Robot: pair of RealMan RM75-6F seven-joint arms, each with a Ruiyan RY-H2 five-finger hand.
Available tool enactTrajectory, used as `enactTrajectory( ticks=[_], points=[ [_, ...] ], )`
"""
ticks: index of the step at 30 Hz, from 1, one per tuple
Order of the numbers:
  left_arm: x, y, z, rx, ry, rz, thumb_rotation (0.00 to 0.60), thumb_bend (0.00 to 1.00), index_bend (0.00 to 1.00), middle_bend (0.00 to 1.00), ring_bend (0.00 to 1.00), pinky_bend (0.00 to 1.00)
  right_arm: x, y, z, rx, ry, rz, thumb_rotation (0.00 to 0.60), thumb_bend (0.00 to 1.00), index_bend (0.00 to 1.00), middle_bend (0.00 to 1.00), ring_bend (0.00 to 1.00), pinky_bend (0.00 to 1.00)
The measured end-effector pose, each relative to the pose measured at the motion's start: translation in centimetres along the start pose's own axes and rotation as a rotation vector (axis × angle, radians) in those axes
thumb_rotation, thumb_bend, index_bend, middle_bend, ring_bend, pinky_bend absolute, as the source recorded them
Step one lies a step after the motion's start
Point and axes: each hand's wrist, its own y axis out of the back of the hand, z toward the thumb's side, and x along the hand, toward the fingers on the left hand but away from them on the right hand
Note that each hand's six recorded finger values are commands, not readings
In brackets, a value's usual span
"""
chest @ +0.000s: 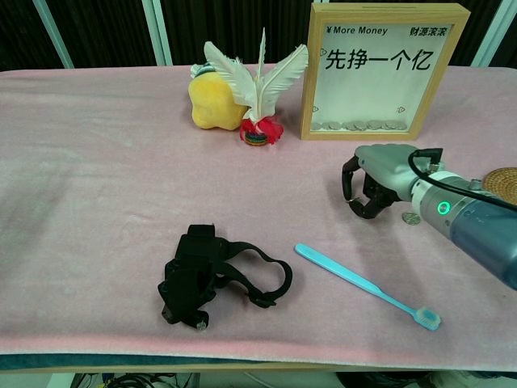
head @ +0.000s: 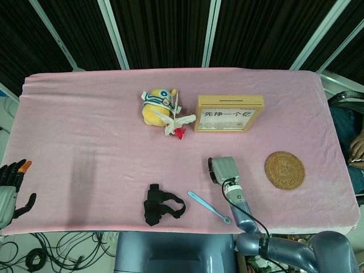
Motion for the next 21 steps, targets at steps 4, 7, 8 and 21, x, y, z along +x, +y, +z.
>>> enactTrajectory(
  ticks=[4, 7, 8, 21],
  points=[
    [-0.02, -0.03, 0.01, 0.001, 0.0, -0.001, 0.6, 0.41, 0.03, 0.03, 0.0, 0.0, 0.04, 0.12, 0.01, 0.001, 0.001, -0.004, 0.6, 0.39, 0.51, 0.99, 1.0, 1.0],
    [-0.03, -0.04, 0.0, 0.0, 0.0, -0.001, 0.6, 0.41, 0.03, 0.03, 0.0, 0.0, 0.04, 0.29, 0.1, -0.002, 0.004, -0.01, 0.6, 0.39, 0.51, 0.99, 1.0, 1.0],
    [-0.03, -0.04, 0.01, 0.0, -0.001, -0.001, 0.6, 0.41, 0.03, 0.03, 0.0, 0.0, 0.04, 0.33, 0.14, -0.003, 0.005, -0.011, 0.6, 0.39, 0.51, 0.99, 1.0, 1.0],
    [-0.05, -0.08, -0.01, -0.001, 0.001, -0.004, 0.6, 0.41, 0.03, 0.03, 0.0, 0.0, -0.15, 0.4, 0.36, 0.001, 0.007, -0.008, 0.6, 0.39, 0.57, 0.99, 1.0, 1.0]
  ],
)
